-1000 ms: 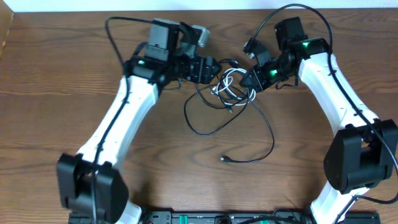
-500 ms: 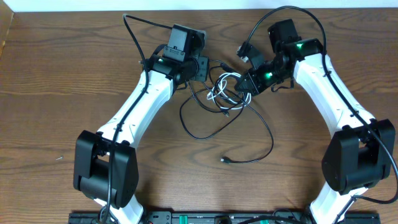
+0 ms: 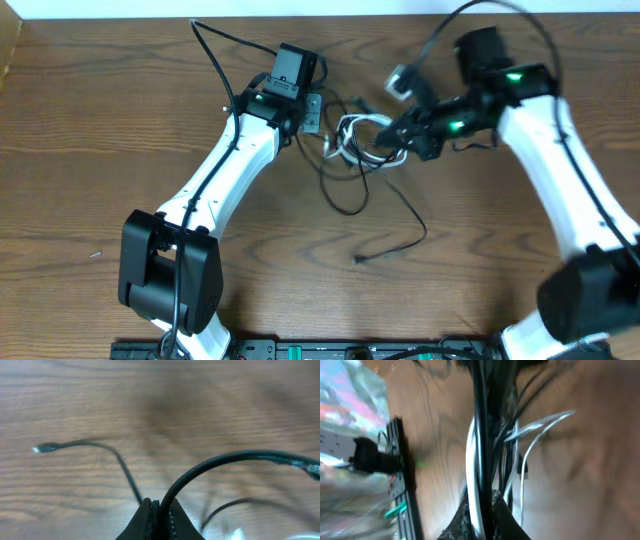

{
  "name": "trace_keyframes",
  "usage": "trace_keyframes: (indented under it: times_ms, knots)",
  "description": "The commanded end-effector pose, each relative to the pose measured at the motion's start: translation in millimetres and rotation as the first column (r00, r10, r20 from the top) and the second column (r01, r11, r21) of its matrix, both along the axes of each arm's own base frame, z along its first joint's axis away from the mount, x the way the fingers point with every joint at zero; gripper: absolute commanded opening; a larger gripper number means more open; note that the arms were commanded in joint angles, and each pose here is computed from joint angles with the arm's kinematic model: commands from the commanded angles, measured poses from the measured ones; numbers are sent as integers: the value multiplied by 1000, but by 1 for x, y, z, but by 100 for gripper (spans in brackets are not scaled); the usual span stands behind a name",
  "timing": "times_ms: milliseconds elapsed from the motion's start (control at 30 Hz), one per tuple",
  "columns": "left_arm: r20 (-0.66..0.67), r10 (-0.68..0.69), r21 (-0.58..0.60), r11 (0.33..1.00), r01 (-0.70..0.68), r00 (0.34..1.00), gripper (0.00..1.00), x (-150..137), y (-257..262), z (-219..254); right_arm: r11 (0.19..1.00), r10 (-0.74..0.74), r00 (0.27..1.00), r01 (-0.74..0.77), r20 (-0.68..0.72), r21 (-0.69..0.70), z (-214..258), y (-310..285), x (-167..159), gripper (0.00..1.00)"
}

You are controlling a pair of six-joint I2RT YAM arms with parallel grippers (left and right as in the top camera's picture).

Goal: Untangle cables

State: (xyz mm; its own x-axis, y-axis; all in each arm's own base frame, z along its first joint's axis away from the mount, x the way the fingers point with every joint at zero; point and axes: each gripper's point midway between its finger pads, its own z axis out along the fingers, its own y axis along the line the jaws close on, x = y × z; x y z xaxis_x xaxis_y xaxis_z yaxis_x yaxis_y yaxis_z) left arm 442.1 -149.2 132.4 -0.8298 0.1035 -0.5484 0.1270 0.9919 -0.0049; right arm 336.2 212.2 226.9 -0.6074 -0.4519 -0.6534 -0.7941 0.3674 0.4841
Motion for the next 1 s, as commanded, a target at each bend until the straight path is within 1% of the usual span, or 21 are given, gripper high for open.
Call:
trace_keyframes:
  times_ms: [0,33,100,133,200,233,267,300,333,367,433,467,500,567,733,833,900,967]
  knots:
    - [-33,48,61,997,-46,998,8,-3,18,-10,989,-103,992,94,71,117,53,-22,7,1]
    - [-43,51,65,997,-48,998,7,-5,20,-11,983,-152,986,143,73,117,58,-31,13,1]
    - [-64,62,74,996,-57,996,7,-8,27,-14,947,-317,947,313,46,78,62,-55,32,1]
    - [-73,68,78,995,-62,995,8,-10,30,-15,911,-412,911,410,37,46,62,-70,42,1]
    - [-91,84,85,993,-76,992,7,-12,38,-17,843,-537,842,538,43,2,63,-95,55,1]
    - [-100,92,89,993,-83,991,8,-13,42,-18,796,-604,796,605,46,-21,63,-109,61,1]
    - [-109,101,93,992,-91,989,7,-14,46,-19,745,-664,746,666,47,-43,62,-122,66,1]
    - [-120,113,97,990,-102,986,8,-16,52,-20,659,-747,663,748,47,-80,60,-142,71,1]
    - [-128,124,101,989,-111,984,7,-17,58,-21,601,-793,608,792,50,-103,57,-155,74,1]
    - [-138,138,105,987,-124,981,7,-18,64,-22,514,-849,525,847,60,-137,54,-173,77,1]
    - [-154,164,112,983,-148,974,7,-19,76,-24,351,-924,372,916,83,-195,46,-203,79,1]
    - [-162,180,116,980,-162,970,7,-20,84,-24,278,-945,307,934,110,-222,43,-216,78,1]
    - [-168,193,119,977,-175,967,8,-21,90,-25,224,-956,261,944,137,-242,40,-226,77,1]
    - [-178,217,125,972,-197,960,7,-22,103,-26,184,-959,231,948,164,-259,38,-234,75,1]
    - [-184,229,153,967,-203,956,7,-21,130,-25,178,-958,229,945,170,-273,36,-236,74,1]
    - [-167,266,182,955,-236,949,7,-20,144,-22,157,-959,215,946,185,-285,34,-240,73,1]
    - [-148,295,208,942,-262,944,8,-20,156,-18,132,-959,198,945,203,-300,32,-245,71,2]
    - [-131,318,223,932,-285,939,8,-21,166,-13,83,-962,160,943,221,-322,28,-254,68,4]
